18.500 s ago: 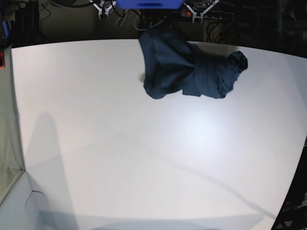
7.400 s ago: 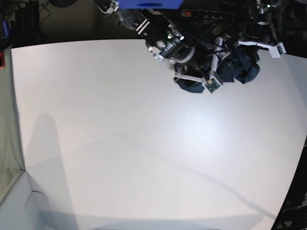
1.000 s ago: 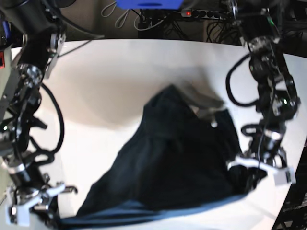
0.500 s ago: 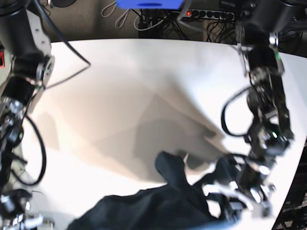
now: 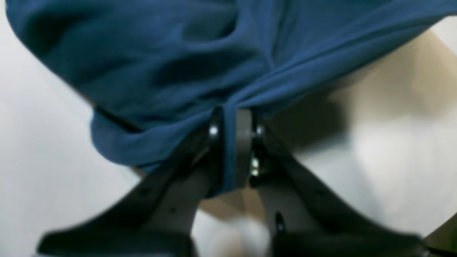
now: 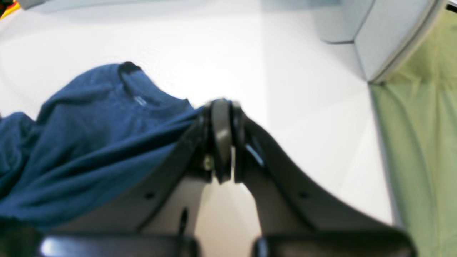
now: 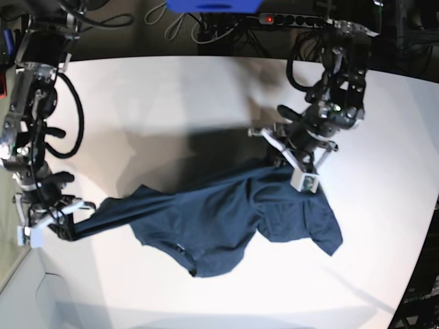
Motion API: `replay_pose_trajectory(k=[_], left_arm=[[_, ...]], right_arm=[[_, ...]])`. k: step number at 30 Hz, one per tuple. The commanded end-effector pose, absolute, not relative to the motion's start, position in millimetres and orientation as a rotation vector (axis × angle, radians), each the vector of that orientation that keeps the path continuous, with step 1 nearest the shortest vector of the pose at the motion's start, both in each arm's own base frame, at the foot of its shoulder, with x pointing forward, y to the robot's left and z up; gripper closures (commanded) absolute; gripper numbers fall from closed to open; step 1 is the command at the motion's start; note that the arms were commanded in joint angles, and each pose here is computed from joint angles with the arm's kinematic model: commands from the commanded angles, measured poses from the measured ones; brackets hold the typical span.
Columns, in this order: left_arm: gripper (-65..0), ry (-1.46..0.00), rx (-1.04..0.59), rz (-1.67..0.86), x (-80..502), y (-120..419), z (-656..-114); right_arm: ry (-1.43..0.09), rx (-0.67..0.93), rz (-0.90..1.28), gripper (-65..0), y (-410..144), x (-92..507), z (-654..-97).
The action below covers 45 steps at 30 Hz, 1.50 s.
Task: Layout the t-shirt on the table in an organized manner, then fold the t-shirt properly
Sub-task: 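Swing the held t-shirt and lay it down on the table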
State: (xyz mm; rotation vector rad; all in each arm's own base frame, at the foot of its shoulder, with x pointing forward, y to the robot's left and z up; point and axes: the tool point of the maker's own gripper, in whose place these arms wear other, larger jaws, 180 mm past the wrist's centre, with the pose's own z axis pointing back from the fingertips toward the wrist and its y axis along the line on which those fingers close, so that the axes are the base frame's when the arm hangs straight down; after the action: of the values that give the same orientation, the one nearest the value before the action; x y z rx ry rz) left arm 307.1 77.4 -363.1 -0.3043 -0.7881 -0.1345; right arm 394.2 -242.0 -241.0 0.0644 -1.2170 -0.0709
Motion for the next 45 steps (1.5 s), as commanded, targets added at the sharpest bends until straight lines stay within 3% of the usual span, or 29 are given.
replay_pose_trajectory(k=[1,8,11,21,24,30,38,45], left_arm=[[-0.4,-0.790,-0.280,-0.139,306,82,-362],[-0.2,-0.738,-0.292,-0.144,282,77,-377],[-0.2,-0.795,-0.305,-0.165,281,73,-354],[-0.2,-1.072,-0.322,-0.226,314,66,-273],[-0.2,-1.225,-0.327,-0.223,337,68,-237],[-0.2,-1.559,-0.340,-0.233,376,68,-145],[-0.2,-1.873,-0.369,-0.219,378,73,-73],[-0.2,-1.814,-0.340,-0.225,367,82,-104]], right_arm=[[-1.298,-0.006,-0.099,0.0,-266,395,-217],[-1.278,-0.055,-0.186,0.0,-299,374,-226],[-1.326,-0.091,-0.215,0.0,-314,368,-207],[-1.603,-0.146,-0.088,0.0,-296,354,-109],[-1.662,-0.149,-0.123,0.0,-305,355,-90],[-1.839,-0.006,-0.197,0.0,-306,354,-42],[-1.943,-0.008,-0.243,0.0,-319,345,-11],[-1.980,-0.023,-0.277,0.0,-330,340,0]])
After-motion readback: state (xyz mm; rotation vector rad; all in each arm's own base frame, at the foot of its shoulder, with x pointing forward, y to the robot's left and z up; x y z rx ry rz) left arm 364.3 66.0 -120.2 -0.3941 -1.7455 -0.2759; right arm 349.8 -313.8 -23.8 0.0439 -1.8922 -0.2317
